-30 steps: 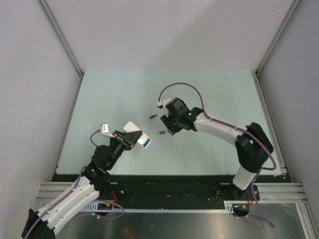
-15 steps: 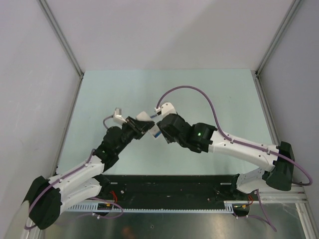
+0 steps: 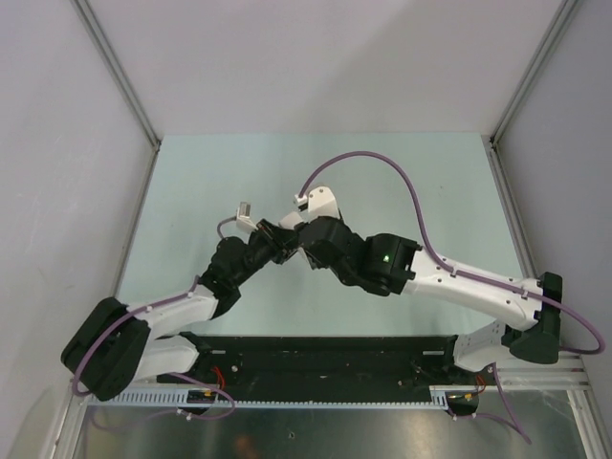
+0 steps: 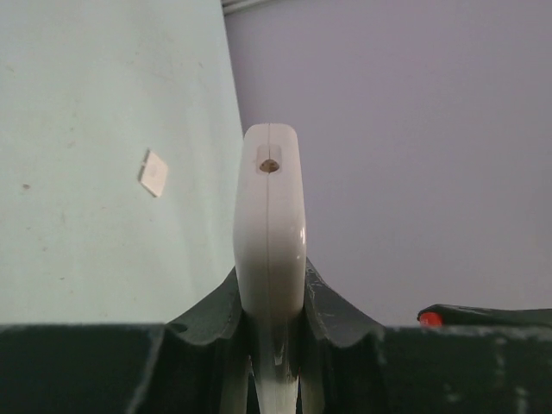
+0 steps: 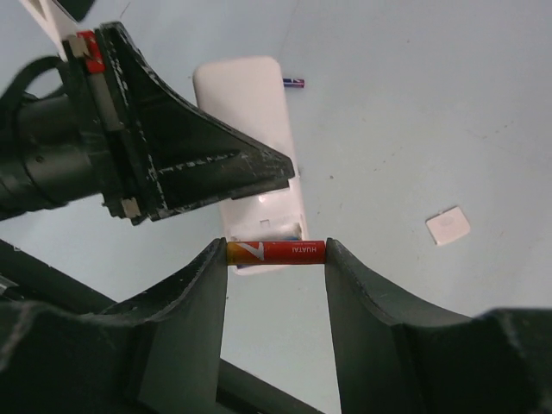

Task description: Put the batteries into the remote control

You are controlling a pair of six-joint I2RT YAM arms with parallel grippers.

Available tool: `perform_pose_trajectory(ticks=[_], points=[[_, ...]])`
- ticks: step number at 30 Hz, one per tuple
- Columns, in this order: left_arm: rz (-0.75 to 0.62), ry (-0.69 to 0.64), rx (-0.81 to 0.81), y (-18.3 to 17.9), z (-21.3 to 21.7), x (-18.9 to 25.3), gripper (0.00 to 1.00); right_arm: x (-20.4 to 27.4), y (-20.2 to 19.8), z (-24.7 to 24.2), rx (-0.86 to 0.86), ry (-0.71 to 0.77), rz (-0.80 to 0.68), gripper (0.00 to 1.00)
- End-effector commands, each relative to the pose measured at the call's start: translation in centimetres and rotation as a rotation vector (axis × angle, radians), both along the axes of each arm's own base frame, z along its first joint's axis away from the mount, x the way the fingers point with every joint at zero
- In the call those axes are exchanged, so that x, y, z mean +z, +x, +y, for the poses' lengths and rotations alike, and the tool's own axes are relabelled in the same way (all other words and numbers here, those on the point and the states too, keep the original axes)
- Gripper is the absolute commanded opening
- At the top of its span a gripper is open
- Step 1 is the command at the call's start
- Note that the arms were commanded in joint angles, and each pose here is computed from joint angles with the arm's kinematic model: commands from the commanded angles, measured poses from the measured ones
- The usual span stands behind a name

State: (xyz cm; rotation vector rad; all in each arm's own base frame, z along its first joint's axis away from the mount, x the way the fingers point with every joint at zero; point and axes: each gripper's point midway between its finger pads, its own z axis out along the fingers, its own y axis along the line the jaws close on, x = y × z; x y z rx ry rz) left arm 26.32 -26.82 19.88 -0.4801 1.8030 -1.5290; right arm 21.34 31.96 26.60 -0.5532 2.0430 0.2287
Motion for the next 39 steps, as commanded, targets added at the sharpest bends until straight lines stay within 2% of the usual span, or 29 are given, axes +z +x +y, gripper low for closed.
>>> perform_pose_trajectory(ticks=[1, 13, 33, 39], points=[[-0.15, -0.18, -0.091, -0.7, -1.5, 6.2, 0.0, 0.8, 0.2, -0.3, -0.055, -0.017, -0.011, 0.0], [-0.173, -0.256, -0.142, -1.0, -2.1, 6.8, 0.0, -0.7, 0.4, -0.5, -0.075, -0.118, 0.016, 0.0], [-0.137, -0.252, -0.156, -1.1, -2.3, 5.8, 0.0, -1.4, 0.1, -0.8, -0.06, -0.205, 0.005, 0.0], [-0.139, -0.254, -0.163, -1.2, -2.3, 5.9, 0.0, -1.4, 0.0, -0.3, -0.048, -0.191, 0.009, 0.08]])
